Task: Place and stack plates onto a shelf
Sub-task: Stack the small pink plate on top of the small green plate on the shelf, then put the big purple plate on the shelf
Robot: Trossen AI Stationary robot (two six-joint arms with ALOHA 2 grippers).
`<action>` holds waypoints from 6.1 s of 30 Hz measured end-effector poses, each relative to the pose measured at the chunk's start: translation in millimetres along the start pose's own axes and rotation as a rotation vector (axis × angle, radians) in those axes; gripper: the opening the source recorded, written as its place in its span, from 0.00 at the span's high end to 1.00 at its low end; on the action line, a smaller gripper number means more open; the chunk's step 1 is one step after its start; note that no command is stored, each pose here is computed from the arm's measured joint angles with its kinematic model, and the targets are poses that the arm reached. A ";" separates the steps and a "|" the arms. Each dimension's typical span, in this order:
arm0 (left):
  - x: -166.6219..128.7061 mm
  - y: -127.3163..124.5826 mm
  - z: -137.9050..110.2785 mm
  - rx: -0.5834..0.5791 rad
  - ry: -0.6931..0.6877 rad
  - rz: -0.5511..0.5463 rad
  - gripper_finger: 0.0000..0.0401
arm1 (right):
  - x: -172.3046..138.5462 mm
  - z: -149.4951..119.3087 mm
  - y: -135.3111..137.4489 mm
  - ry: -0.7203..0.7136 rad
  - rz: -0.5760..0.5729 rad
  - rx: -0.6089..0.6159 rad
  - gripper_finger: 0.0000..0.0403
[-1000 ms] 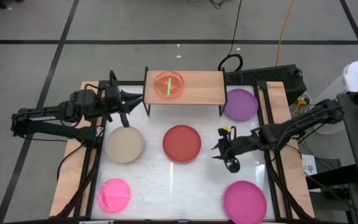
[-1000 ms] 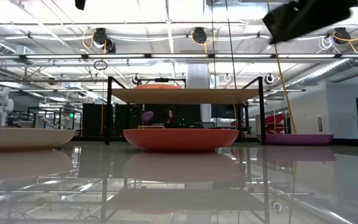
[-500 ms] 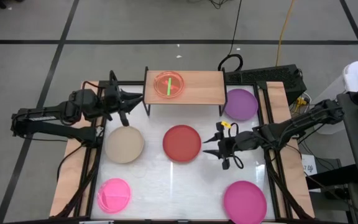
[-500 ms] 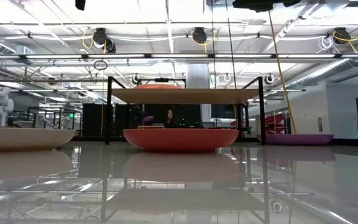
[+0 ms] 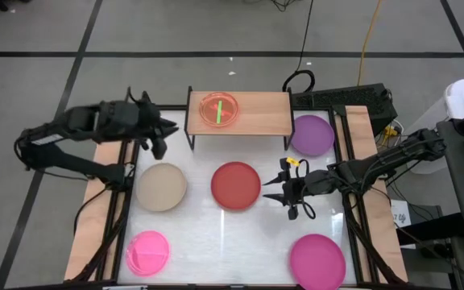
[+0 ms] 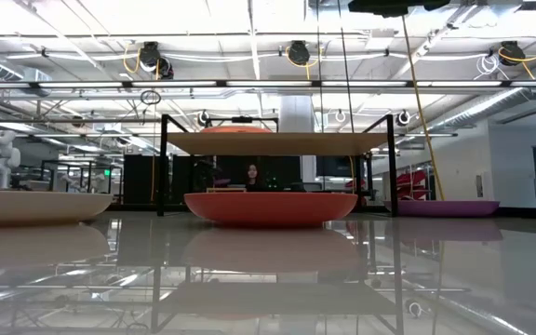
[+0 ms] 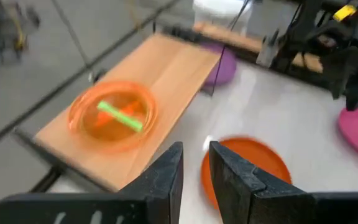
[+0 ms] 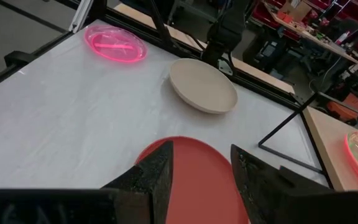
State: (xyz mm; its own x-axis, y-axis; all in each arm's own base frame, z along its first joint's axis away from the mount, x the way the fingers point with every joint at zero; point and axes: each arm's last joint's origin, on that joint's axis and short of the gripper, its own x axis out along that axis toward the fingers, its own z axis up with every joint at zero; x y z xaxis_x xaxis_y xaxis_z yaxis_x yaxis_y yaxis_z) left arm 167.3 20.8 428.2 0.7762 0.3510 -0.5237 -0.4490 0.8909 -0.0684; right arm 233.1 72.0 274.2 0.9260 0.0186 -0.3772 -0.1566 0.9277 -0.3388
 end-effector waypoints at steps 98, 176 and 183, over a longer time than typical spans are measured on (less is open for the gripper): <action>82.5 -119.6 -105.1 0.428 0.662 -0.576 1.00 | 6.0 -14.5 0.4 -0.074 -0.041 0.014 0.65; 177.5 119.3 6.0 -0.295 0.089 0.321 0.86 | 8.5 -35.8 6.8 -0.189 -0.080 -0.033 0.65; 177.5 119.3 6.1 -0.272 0.091 0.321 0.83 | 8.6 -36.1 6.9 -0.186 -0.079 -0.034 0.65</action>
State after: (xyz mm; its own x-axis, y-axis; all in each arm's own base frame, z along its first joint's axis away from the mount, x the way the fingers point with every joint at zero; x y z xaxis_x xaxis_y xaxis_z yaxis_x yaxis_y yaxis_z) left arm 254.2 191.1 332.3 0.5419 0.5603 -0.6265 -0.7708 0.6283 -0.1048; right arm 227.6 65.0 237.6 0.9829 0.0174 -0.1832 -0.0891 0.9162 -0.3908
